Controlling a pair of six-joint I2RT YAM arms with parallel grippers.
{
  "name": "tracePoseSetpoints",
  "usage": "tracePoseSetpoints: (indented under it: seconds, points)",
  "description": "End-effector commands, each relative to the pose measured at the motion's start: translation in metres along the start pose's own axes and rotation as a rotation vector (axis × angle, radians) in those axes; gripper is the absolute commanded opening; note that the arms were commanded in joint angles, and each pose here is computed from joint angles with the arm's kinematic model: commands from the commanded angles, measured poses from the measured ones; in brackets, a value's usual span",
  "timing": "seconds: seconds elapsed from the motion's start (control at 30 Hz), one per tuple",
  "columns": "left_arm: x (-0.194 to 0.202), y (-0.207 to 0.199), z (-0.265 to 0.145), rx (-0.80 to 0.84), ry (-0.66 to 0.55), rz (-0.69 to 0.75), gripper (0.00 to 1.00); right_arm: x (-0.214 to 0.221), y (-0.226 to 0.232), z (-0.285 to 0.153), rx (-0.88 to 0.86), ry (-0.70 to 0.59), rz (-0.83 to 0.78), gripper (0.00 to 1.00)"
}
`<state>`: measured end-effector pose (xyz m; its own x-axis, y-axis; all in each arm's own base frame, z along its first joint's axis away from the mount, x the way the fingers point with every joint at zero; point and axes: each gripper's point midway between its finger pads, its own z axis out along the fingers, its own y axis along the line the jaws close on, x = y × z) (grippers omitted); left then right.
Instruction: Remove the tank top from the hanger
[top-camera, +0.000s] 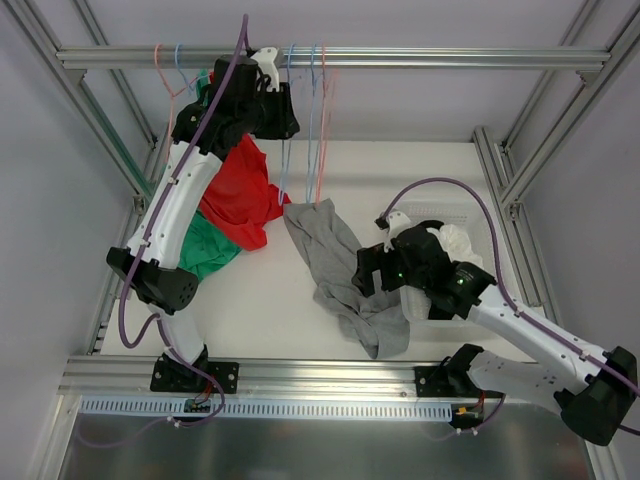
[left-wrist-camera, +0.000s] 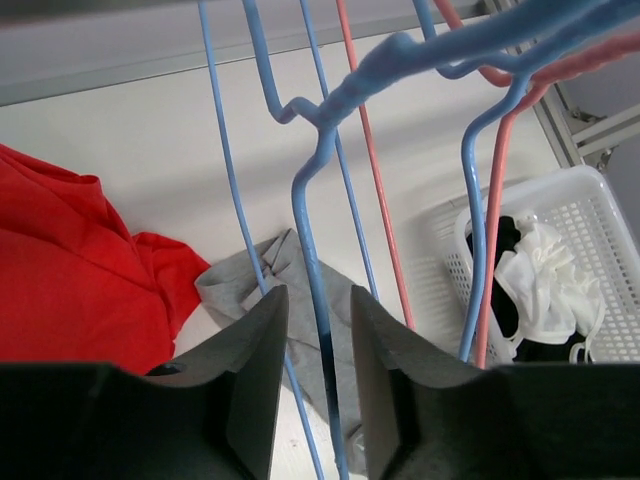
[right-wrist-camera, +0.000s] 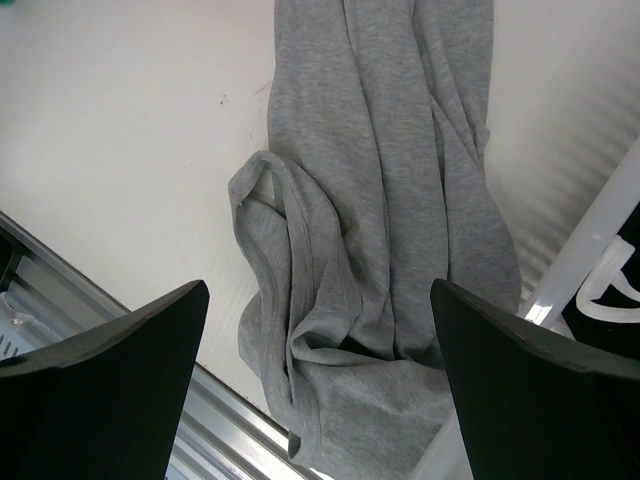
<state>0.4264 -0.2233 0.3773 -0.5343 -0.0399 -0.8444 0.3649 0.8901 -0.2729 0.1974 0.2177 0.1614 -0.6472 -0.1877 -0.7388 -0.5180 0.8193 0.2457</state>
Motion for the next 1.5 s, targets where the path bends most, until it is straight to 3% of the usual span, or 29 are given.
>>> tracePoseSetpoints:
  seconds: [0.0, 0.07, 0.13, 0.17, 0.3, 0.5, 0.6, 0.73, 0.8, 0.83, 0.93, 0.97, 1.1, 1.17, 1.33, 1.47]
  points:
    - [-0.016, -0.005, -0.03, 0.009, -0.06, -0.005, 0.39, -0.013, 0.006, 0.0, -0.031, -0.054, -0.015, 1.0]
    - [-0.014, 0.0, -0.042, -0.022, -0.071, -0.006, 0.56, -0.006, 0.014, 0.004, -0.083, -0.014, -0.041, 0.99]
    - [-0.006, 0.008, -0.05, -0.06, -0.067, -0.008, 0.65, 0.001, 0.018, 0.008, -0.115, 0.026, -0.088, 1.0]
    - [-0.01, 0.008, -0.068, -0.065, -0.096, -0.009, 0.98, 0.008, 0.017, 0.016, -0.111, 0.065, -0.096, 1.0]
    - [0.004, 0.016, -0.107, -0.112, -0.131, -0.031, 0.99, 0.031, 0.001, 0.044, -0.022, 0.189, -0.094, 1.0]
    - [0.068, 0.051, -0.162, -0.257, -0.153, -0.098, 0.98, 0.032, -0.03, 0.104, 0.191, 0.247, -0.143, 1.0]
    - [0.083, 0.058, -0.2, -0.274, -0.23, -0.109, 0.99, 0.025, -0.032, 0.127, 0.221, 0.262, -0.157, 0.99]
    - [0.115, 0.066, -0.228, -0.272, -0.263, -0.088, 0.99, 0.05, -0.033, 0.156, 0.224, 0.356, -0.142, 0.98]
    - [0.128, 0.07, -0.231, -0.278, -0.258, -0.074, 0.99, 0.054, -0.025, 0.162, 0.183, 0.359, -0.131, 0.85]
    - [0.131, 0.07, -0.238, -0.269, -0.278, -0.069, 0.99, 0.056, -0.022, 0.164, 0.164, 0.364, -0.129, 0.57]
    - [0.149, 0.077, -0.235, -0.286, -0.256, -0.041, 0.99, 0.051, -0.01, 0.162, 0.119, 0.341, -0.124, 0.19]
    - [0.153, 0.08, -0.24, -0.294, -0.274, -0.036, 0.99, 0.036, -0.005, 0.155, 0.104, 0.299, -0.123, 0.0]
    - [0.193, 0.108, -0.228, -0.395, -0.241, -0.015, 0.99, -0.024, 0.01, 0.112, 0.075, 0.124, -0.11, 0.0]
    - [0.203, 0.116, -0.233, -0.416, -0.286, -0.037, 0.99, -0.052, 0.012, 0.084, 0.086, 0.047, -0.094, 0.0]
    - [0.222, 0.114, -0.224, -0.368, -0.324, -0.076, 0.99, -0.148, 0.002, -0.034, 0.179, -0.205, -0.07, 0.0]
    - [0.221, 0.117, -0.225, -0.384, -0.329, -0.074, 0.99, -0.199, -0.024, -0.107, 0.307, -0.317, -0.082, 0.0]
